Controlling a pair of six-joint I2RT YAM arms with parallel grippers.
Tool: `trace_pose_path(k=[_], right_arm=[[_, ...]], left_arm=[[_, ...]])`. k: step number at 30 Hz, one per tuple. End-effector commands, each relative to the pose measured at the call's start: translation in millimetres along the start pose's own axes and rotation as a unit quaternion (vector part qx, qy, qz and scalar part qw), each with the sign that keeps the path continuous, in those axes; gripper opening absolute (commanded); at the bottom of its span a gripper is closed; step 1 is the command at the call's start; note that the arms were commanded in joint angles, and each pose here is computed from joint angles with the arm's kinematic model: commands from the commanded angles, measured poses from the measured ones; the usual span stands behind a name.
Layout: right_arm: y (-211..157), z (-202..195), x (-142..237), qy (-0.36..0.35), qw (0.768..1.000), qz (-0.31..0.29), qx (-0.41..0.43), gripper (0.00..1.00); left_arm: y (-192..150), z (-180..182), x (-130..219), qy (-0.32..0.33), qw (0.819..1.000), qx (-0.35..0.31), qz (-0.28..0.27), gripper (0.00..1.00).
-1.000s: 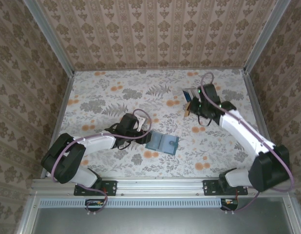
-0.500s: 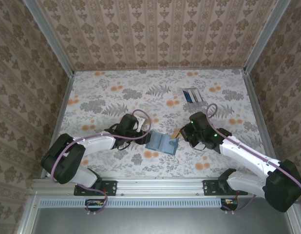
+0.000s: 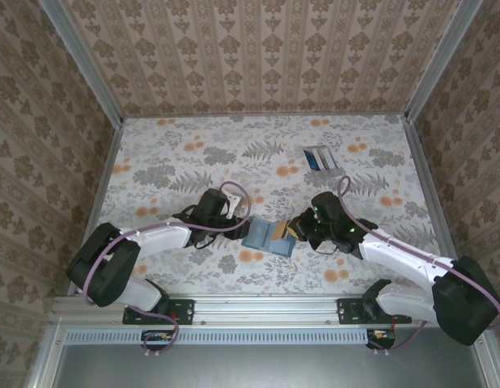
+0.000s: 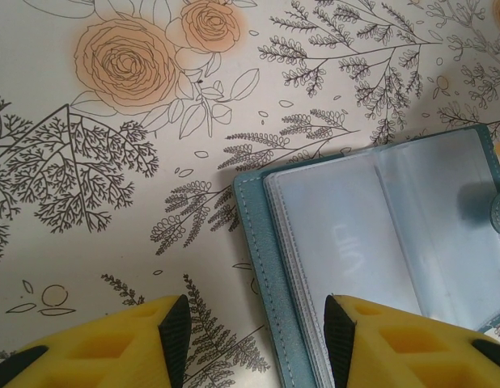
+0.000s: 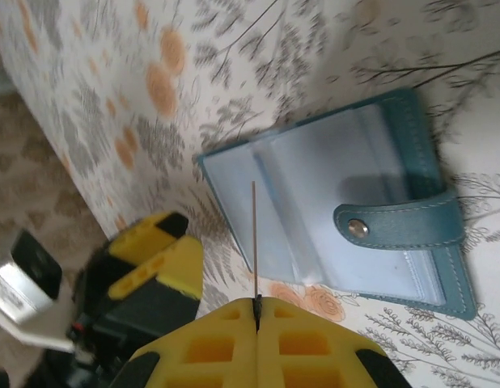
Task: Put the credit cards into the card holder
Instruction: Insert the credit card into the card slot.
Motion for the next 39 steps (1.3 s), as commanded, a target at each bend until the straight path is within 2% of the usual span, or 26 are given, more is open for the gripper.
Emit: trace_pose_path(k=[1,4,7,11,18,30,34,39], right_arm=[[-5,1,-4,0.042,0.992,0.028,0.117,0.0],[-5,-11,-9,0.069,0.988,0.016,0.137,0.0],[-4,-18,-16,0.06,0.985,0.019,0.16,0.0],[-4,-26,-28,0.079,0.984,0.028,0.156,0.0],[-1,-39,-36,0.058,0.988,0.014,0.143,0.0],[0,-38,-39,0.092,0.984,0.004,0.152,0.0],[1,-37,-35,0.102,0.982,-0.013,0.16,0.0],[1,-37,-42,0.097,0.982,-0.004,0.164,0.0]], left_arm=[[-6,1,-1,-0.009,1.0,-0.006,0.011,0.51],[-8,2,-2,-0.006,1.0,-0.006,0.015,0.51],[-7,2,-3,-0.008,1.0,-0.006,0.015,0.51],[-7,0,-7,-0.017,1.0,-0.008,0.022,0.51],[-7,-2,-13,-0.027,0.999,-0.008,0.034,0.51],[-10,0,-19,-0.01,0.999,0.003,0.048,0.5],[-11,2,-20,0.004,0.999,0.009,0.052,0.47],[-10,2,-22,-0.001,0.998,0.013,0.055,0.45]])
Point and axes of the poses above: each hand's point on the last joint's axis, 136 mm out from that joint toward the fingers, its own x axis back along the fingers, its own z axis along the line the jaws close on, y = z × x, the point moved 10 cm from there along x, back along the fingers
